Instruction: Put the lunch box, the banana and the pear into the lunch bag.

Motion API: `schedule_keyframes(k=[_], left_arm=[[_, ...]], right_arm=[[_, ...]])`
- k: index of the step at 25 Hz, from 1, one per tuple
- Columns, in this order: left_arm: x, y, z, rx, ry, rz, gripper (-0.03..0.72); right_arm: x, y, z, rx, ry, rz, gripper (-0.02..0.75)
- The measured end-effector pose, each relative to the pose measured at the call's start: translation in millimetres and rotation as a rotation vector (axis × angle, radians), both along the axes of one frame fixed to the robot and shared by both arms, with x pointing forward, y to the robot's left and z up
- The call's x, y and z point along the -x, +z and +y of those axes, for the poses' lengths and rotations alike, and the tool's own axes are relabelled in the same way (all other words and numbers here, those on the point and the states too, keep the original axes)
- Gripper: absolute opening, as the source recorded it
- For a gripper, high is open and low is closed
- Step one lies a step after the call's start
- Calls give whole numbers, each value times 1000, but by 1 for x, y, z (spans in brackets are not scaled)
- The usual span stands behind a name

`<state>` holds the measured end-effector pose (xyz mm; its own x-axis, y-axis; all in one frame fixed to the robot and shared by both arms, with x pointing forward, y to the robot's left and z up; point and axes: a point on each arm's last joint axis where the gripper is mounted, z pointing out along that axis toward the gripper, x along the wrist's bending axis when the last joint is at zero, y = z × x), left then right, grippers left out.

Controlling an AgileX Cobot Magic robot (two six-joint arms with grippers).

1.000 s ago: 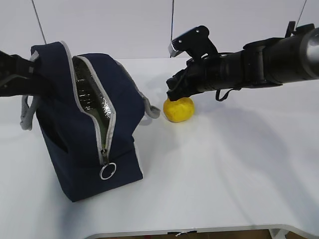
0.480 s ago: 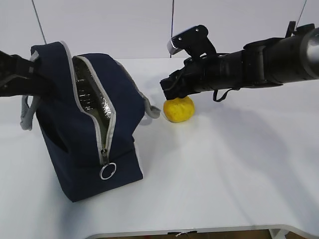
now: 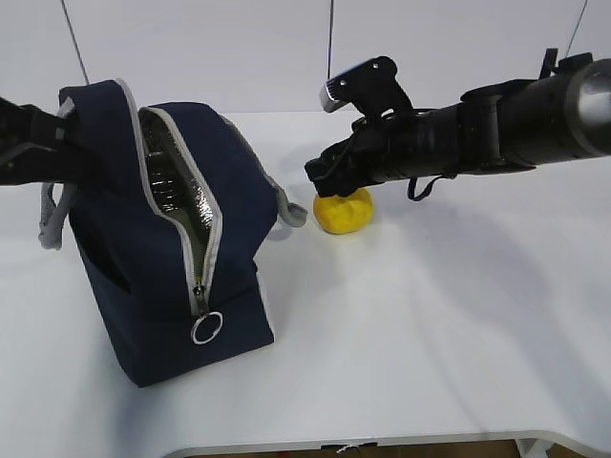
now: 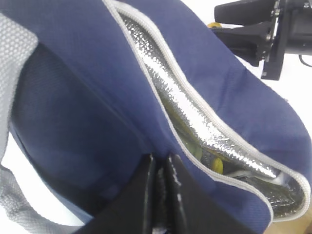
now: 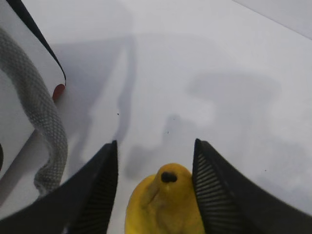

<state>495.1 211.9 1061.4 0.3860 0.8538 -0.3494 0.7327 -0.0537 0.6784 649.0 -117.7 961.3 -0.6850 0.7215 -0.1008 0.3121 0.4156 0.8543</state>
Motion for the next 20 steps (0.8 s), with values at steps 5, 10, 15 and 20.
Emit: schedule_keyframes(k=[5,10,15,20], left_arm=[[0,0,0,0,0,0,-1],[0,0,0,0,0,0,-1],[0,0,0,0,0,0,-1],[0,0,0,0,0,0,-1]], right_arm=[[-2,0,-1,10,-18,-2,382],[-2,0,-1,10,-20,-2,241],[-2,1,-1,8,-21,-4,177],[-2,1,-1,7,-22,-3,171]])
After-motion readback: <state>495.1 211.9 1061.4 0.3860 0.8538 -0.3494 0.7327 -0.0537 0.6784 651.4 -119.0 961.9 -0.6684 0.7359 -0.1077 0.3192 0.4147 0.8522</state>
